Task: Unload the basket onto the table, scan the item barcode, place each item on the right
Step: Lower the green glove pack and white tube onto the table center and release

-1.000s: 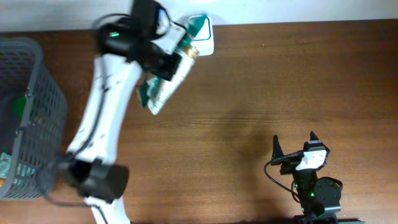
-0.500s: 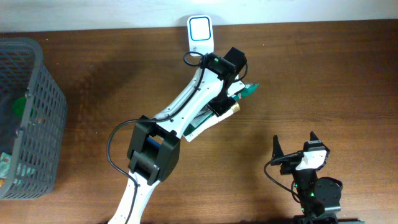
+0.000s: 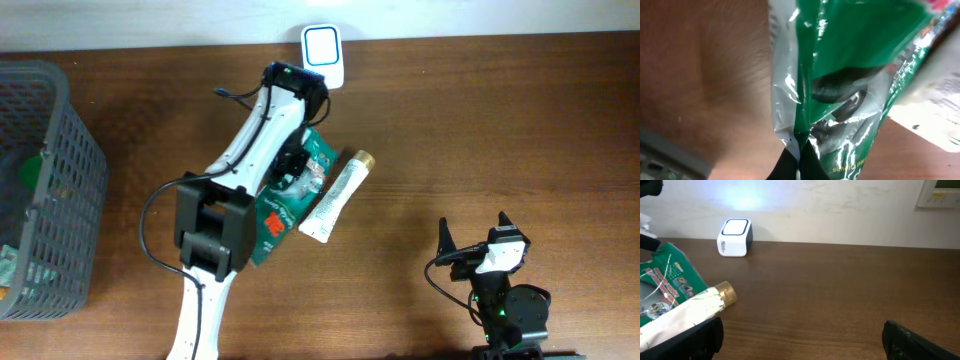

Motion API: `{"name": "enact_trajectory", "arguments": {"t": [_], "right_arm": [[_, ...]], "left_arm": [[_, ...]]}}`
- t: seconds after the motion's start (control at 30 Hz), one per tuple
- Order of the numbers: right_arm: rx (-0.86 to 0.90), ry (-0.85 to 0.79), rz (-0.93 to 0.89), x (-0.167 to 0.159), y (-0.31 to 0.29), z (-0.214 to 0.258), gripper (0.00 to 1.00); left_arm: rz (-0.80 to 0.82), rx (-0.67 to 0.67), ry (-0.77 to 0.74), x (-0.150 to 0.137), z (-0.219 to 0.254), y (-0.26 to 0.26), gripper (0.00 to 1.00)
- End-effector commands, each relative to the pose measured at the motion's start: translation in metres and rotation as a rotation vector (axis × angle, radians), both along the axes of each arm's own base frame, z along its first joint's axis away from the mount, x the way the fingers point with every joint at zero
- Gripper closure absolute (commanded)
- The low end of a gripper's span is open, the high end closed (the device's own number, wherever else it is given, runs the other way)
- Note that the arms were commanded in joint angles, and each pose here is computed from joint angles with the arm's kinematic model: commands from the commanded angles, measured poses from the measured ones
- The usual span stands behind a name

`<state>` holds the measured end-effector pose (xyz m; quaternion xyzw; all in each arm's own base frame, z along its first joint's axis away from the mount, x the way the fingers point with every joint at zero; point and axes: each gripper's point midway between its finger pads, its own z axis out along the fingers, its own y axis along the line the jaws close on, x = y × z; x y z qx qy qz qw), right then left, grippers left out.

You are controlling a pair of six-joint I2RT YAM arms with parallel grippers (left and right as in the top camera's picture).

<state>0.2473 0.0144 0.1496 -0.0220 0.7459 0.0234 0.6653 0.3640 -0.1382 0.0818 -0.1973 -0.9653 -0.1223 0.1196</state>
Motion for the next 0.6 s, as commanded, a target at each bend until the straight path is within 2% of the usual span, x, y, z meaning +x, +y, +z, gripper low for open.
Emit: {"name": "enact_trajectory", "arguments": {"t": [0.0, 0.03, 0.07, 0.17, 0.2, 0.3, 0.33, 0.4, 0.47, 0.53, 0.57], "right_arm": [[0.001, 0.007, 0.0, 0.0, 0.0, -0.003, 0.02], [0.001, 0.007, 0.0, 0.0, 0.0, -0.003, 0.02], [0.001, 0.006, 0.0, 0.0, 0.0, -0.003, 0.02], [0.001, 0.007, 0.0, 0.0, 0.0, -0.003, 0.02], [0.001, 0.007, 0.0, 0.0, 0.0, -0.003, 0.02], [0.001, 0.007, 0.0, 0.0, 0.0, -0.003, 0.02], [0.001, 0.007, 0.0, 0.0, 0.0, -0.003, 0.02], [0.001, 0.007, 0.0, 0.0, 0.0, -0.003, 0.02], [0.001, 0.007, 0.0, 0.0, 0.0, -0.003, 0.02], [0.001, 0.007, 0.0, 0.0, 0.0, -0.003, 0.02], [0.001, 0.007, 0.0, 0.0, 0.0, -0.003, 0.02]], "left_arm": [[0.102, 0.045, -0.026, 0.006, 0.003, 0.026, 0.61], [0.107, 0.045, -0.027, 0.007, 0.004, 0.029, 0.43], [0.111, 0.04, -0.038, 0.009, 0.007, 0.03, 0.33], [0.11, 0.003, -0.199, 0.025, 0.056, 0.03, 0.37], [0.112, -0.008, -0.306, 0.034, 0.088, 0.035, 0.41], [0.225, -0.099, -0.671, 0.054, 0.198, 0.075, 0.41], [0.341, -0.127, -0.825, 0.055, 0.242, 0.112, 0.38], [0.622, -0.099, -1.047, 0.033, 0.3, 0.208, 0.36], [0.849, -0.031, -1.105, 0.006, 0.309, 0.293, 0.34], [1.009, -0.02, -1.092, -0.008, 0.294, 0.345, 0.27], [1.073, -0.02, -1.069, -0.014, 0.28, 0.369, 0.27]]}}
